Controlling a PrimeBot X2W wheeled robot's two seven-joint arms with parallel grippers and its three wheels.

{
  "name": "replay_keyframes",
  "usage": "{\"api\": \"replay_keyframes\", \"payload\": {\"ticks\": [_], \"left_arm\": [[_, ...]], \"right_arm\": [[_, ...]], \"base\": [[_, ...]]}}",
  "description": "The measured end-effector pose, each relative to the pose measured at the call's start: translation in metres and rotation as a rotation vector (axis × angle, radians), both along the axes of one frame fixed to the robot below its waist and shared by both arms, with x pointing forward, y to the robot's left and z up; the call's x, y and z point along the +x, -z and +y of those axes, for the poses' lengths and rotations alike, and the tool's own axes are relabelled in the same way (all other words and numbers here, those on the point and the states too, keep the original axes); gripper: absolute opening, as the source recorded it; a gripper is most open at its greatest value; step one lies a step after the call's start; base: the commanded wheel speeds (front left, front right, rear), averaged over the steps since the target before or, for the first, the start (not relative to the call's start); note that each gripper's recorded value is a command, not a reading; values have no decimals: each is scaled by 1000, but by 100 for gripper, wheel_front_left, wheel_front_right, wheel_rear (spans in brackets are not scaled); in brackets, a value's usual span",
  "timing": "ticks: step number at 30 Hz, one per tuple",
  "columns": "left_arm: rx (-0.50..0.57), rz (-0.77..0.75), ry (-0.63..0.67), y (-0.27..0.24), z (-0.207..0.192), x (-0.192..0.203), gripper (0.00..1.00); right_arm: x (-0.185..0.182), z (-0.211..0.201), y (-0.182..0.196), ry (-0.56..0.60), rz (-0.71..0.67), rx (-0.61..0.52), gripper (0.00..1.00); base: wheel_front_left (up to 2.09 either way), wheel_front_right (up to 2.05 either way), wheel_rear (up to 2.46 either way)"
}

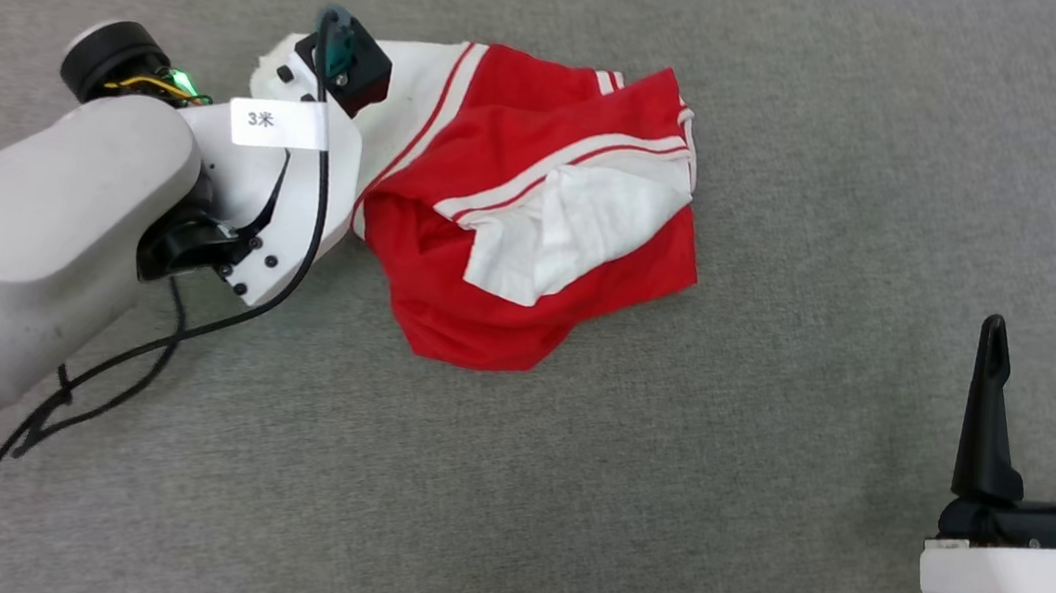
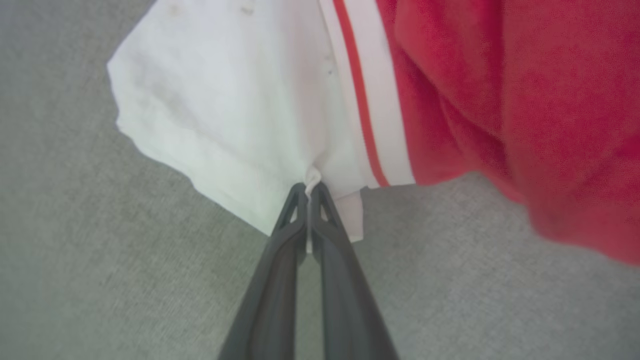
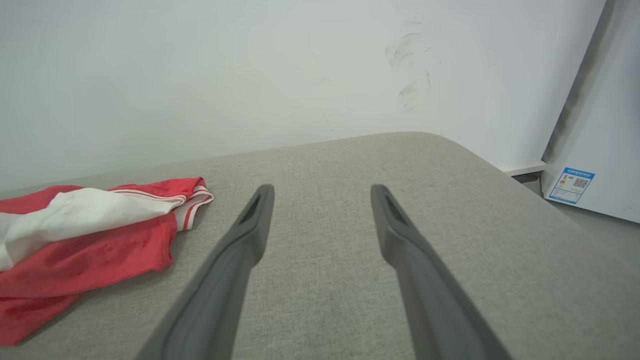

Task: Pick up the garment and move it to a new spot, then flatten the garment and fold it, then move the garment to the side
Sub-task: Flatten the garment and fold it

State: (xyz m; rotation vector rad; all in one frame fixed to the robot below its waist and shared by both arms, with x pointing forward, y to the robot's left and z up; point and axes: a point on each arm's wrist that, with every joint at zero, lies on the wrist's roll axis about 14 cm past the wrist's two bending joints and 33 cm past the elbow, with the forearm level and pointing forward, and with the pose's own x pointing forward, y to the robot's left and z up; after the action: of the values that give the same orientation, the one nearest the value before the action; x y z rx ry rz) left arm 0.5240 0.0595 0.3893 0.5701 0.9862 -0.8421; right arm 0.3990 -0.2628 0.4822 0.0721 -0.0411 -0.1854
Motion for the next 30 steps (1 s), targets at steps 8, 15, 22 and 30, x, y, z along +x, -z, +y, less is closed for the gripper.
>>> {"api": "replay_keyframes", "payload": {"ticks": [8,15,22,30], "left_arm": [[-66,-156,-10,-53,20,-5,0],[-59,-153,-31,-58,53,-51,0],[-71,-7,-76,-19,70,-115,0],[-147,-24,-147,-3,68,-135,100]], "right_arm": [[-1,16,-9,-47,-32,20,100],[3,36,-20,-107,-68,33,100],[0,43,-27,-126,-86,37,100],[-11,40,-32,-117,-93,24,100]], "base": [[0,0,0],[0,0,0],[0,0,0],[0,0,0]]}}
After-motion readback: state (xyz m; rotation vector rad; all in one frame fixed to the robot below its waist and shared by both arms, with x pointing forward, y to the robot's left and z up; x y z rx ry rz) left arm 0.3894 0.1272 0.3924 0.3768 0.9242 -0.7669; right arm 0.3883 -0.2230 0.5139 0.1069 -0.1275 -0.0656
